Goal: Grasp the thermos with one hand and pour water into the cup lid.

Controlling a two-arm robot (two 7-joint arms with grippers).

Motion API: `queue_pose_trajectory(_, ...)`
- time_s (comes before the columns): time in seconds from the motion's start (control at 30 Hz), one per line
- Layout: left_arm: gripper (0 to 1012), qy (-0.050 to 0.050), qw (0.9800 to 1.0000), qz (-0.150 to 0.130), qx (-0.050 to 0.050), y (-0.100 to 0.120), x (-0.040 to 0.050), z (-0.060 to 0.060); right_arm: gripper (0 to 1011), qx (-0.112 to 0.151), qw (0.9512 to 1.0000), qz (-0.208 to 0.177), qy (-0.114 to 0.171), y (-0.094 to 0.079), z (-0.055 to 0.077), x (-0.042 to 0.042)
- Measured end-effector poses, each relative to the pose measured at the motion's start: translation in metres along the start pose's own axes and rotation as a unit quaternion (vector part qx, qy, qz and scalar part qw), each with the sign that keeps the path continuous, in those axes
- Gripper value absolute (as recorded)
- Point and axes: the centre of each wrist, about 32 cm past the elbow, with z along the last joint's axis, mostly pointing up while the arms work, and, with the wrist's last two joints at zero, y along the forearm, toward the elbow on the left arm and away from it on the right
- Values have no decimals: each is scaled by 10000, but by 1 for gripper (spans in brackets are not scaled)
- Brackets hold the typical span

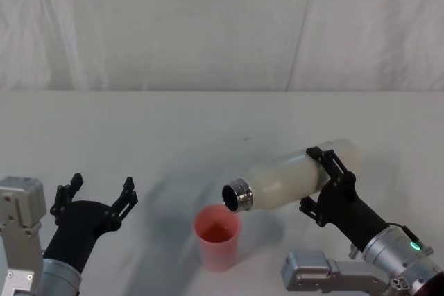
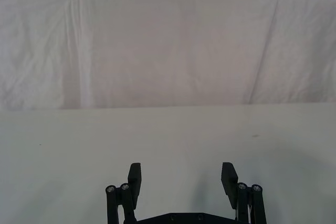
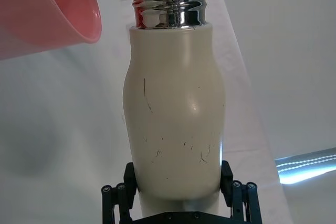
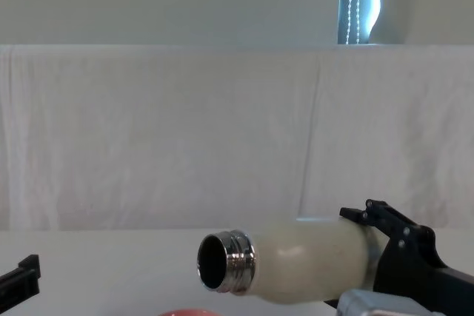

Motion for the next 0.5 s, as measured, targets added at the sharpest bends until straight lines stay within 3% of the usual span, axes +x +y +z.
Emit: queue_pose_trajectory(0.5,1001,0,10000,0,0,0,0,0,960,55,9999,33,-107,35,8,7)
